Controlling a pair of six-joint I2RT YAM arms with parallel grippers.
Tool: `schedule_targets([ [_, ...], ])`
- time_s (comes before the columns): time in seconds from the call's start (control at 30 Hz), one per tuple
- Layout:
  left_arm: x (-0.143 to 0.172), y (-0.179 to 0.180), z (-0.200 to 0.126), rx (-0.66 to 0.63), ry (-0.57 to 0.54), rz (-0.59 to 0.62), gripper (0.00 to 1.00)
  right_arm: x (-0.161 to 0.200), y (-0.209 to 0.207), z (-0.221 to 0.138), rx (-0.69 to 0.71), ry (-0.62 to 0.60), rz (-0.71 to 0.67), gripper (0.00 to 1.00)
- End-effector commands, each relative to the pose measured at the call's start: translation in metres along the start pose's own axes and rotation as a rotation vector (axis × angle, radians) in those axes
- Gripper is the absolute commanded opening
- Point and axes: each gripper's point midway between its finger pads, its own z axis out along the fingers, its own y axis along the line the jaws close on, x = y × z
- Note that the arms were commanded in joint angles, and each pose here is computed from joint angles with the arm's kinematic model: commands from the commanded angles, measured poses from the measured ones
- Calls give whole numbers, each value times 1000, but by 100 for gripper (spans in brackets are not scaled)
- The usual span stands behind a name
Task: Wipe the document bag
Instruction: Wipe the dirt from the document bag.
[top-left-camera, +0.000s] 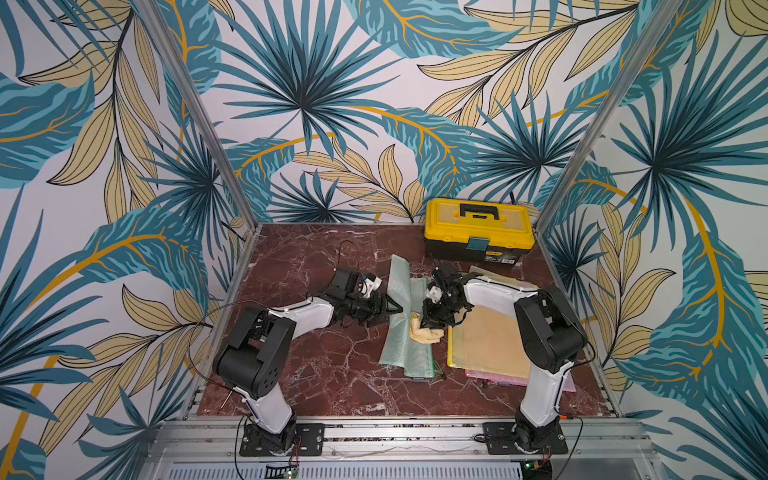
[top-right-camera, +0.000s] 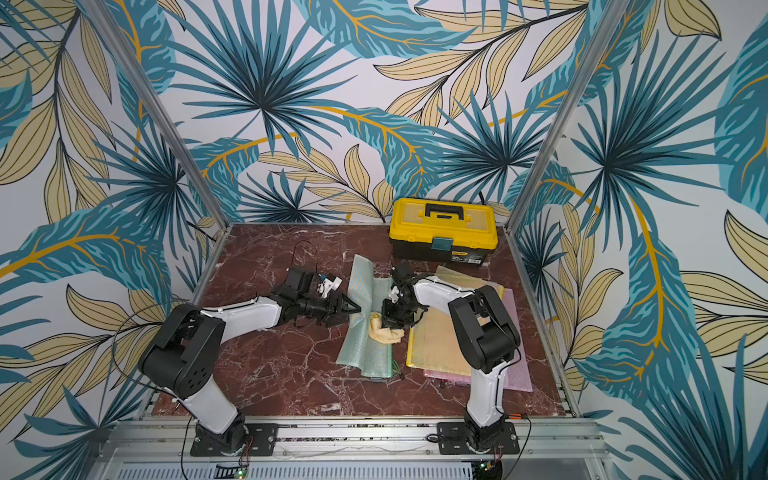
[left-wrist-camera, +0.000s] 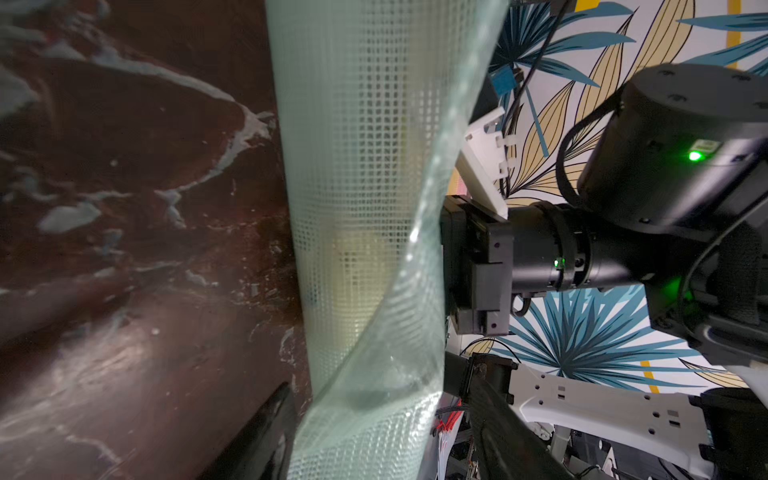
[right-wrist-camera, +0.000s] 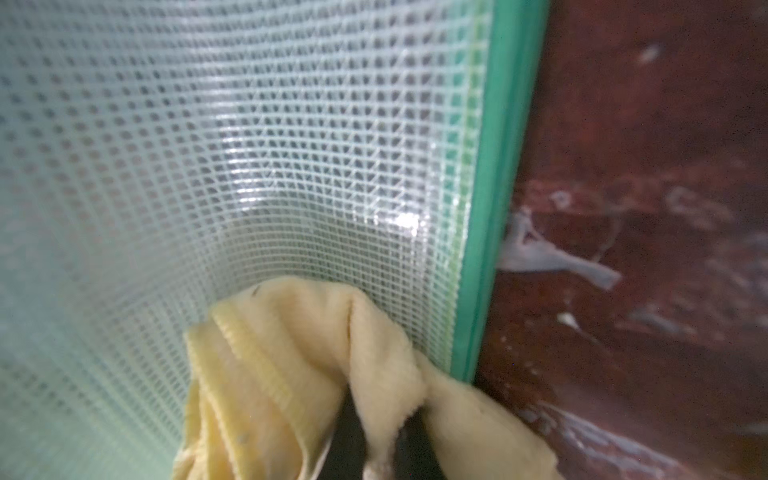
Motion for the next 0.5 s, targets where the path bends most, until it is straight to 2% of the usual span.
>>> schedule_targets([
  [0.0,2,-15,-8,39,-6,45,67,38,-54,39,186,143,57,0],
  [0.23,9,-24,-15,67,4,71,64,40,-57,41,191,152,60,0],
  [0.47,12,-22,-18,63,-3,62,50,42,-59,42,197,156,61,0],
])
